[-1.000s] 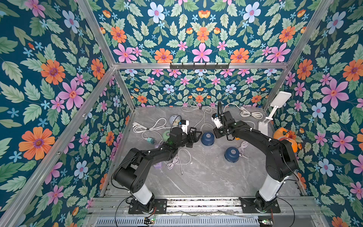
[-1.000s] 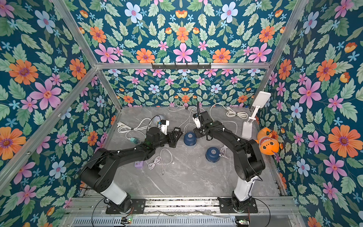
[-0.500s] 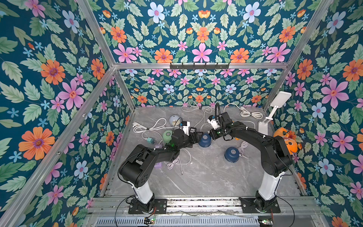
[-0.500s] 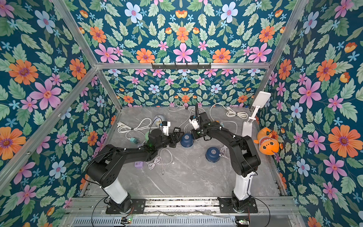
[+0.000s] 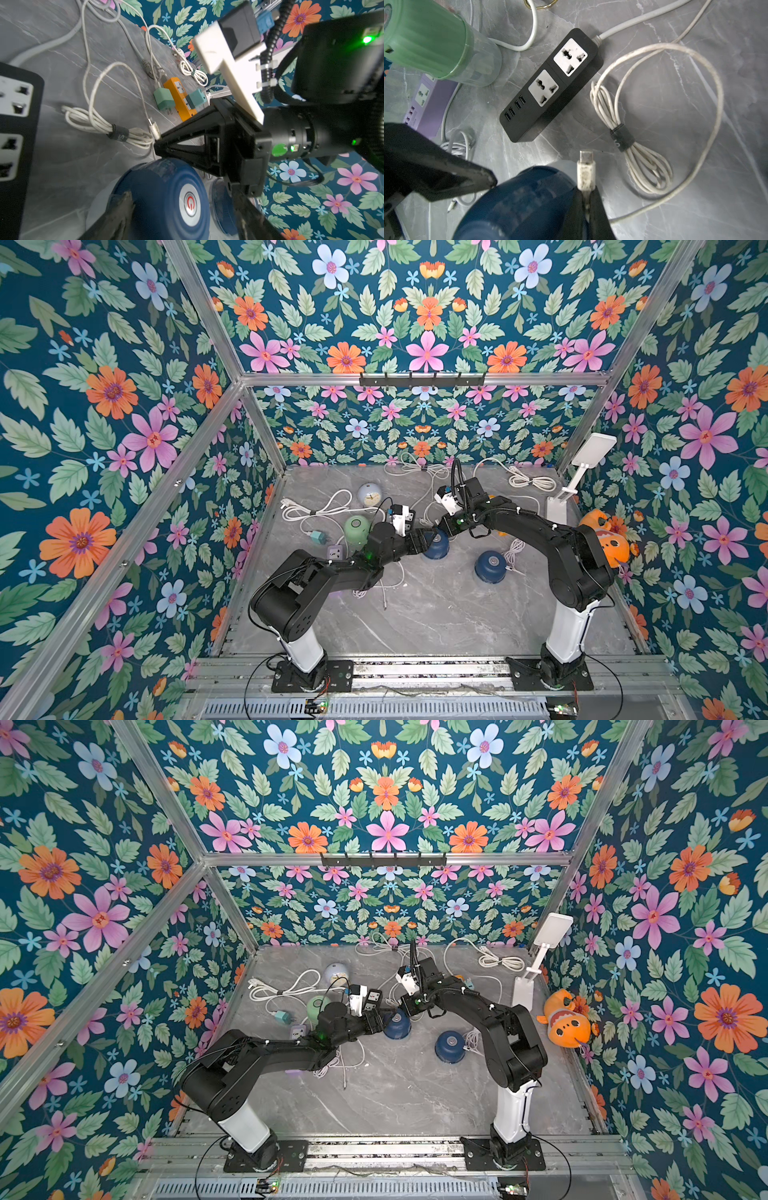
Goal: Charge the cordless meat grinders
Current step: Adjust the cordless meat grinder at the center of the board.
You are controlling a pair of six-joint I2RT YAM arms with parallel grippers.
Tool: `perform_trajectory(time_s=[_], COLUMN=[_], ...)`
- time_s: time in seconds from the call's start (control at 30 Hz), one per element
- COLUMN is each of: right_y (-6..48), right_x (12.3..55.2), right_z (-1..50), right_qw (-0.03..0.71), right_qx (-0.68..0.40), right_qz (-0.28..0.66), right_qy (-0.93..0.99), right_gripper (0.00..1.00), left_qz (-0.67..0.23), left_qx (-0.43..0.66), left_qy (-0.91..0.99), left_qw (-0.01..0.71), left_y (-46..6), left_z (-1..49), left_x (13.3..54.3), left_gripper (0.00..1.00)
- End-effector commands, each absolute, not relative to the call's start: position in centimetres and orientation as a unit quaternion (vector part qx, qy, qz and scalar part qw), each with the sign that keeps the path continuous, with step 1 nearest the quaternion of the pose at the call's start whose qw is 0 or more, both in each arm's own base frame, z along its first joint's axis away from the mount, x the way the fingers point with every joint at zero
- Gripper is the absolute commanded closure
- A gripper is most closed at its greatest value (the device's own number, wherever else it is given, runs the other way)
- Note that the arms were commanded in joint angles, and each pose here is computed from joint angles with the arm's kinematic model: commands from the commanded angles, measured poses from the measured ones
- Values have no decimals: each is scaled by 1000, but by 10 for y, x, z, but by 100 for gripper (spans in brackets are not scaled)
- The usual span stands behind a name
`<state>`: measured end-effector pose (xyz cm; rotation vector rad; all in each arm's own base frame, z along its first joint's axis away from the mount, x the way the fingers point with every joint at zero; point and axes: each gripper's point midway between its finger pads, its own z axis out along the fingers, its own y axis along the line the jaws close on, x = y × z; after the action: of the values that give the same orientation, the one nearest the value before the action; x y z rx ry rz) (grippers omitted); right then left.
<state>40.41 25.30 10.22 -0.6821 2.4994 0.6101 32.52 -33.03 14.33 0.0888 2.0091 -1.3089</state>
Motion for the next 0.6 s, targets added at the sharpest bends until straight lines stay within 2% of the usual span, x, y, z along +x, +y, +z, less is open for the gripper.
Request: perform_trajectory(time_s=[0.0, 0.37, 0.47, 0.57], right_y=[243, 244, 235, 222], right_x=[405, 402, 404, 406], right_z=[105, 110, 111, 113], right_qw=[237, 230, 232, 230], right_qx=[-236, -236, -224, -202], right_qz=[208, 215, 193, 185], right_qy=[919, 919, 926, 934], right_gripper=[100, 100, 100, 100], left_qz=[-521, -539, -513, -446], left_qx=[33, 39, 39, 52], left_qy=[769, 759, 772, 792], left_qw=[368, 362, 372, 413], left_y=[-334, -352, -344, -325], left_z=[151, 158, 151, 143], left_x=[316, 277, 271, 267], left_gripper=[24, 24, 25, 25])
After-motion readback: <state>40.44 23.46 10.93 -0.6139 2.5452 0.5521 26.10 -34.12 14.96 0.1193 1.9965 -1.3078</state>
